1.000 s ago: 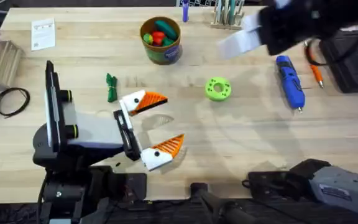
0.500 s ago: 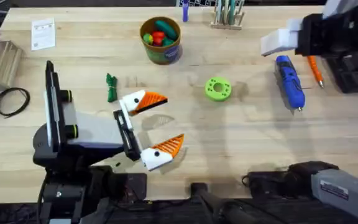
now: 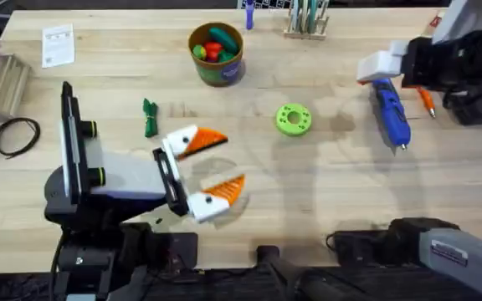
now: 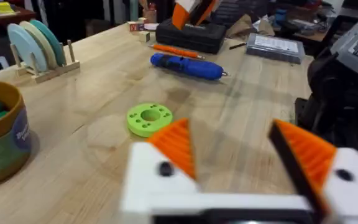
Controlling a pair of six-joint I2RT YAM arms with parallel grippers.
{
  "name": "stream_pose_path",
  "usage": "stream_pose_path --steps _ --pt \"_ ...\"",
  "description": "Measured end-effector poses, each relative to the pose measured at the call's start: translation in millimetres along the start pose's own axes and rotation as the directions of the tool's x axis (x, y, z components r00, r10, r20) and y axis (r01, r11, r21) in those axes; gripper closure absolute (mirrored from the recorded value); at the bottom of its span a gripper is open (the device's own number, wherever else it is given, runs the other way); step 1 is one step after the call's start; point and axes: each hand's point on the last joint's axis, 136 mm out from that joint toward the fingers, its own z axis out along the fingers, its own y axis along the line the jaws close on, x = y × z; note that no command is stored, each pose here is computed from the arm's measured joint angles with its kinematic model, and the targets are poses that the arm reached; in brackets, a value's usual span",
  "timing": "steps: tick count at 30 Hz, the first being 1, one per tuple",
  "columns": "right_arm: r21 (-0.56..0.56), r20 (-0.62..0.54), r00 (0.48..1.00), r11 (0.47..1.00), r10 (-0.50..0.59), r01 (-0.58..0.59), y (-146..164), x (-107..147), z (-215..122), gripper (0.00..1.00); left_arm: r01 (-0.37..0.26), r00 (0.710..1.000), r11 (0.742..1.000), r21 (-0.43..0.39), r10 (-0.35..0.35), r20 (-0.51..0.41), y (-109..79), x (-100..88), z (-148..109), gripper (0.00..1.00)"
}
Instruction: Pick up the gripper from the table and insert it into the empty holder that is missing its gripper. Then pick up a screw, insert it into the mounting hole, and use the screwdriver to tighten it. Finally, clean up the table by picking up the vegetable and placing it into the bucket.
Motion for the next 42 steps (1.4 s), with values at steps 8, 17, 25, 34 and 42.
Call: stream_pose_path --steps 8,17,25,34,42 --pt "0.037 0.071 0.994 0.996 0.077 -0.08 -27 -20 1 0.084 -0.004 1.0 1.0 0.0 0.004 0.0 0.0 0.0 0 0.994" --pt "0.195 0.017 1.0 0.981 -0.019 0.016 -67 -25 27 0.068 -0.004 1.0 1.0 0.0 0.004 0.0 0.0 0.0 0 0.995" --pt "0.271 -0.086 0.992 0.956 -0.089 0.109 -89 -16 46 0.012 -0.004 1.0 1.0 0.0 0.004 0.0 0.0 0.0 0 0.995" --pt "0.272 -0.207 0.974 0.951 -0.09 0.146 -103 -2 83 0.01 -0.004 1.0 1.0 0.0 0.004 0.0 0.0 0.0 0 0.995" --pt "0.251 -0.266 0.959 0.953 -0.103 0.172 -117 4 117 0.01 -0.004 1.0 1.0 0.0 0.004 0.0 0.0 0.0 0 0.995"
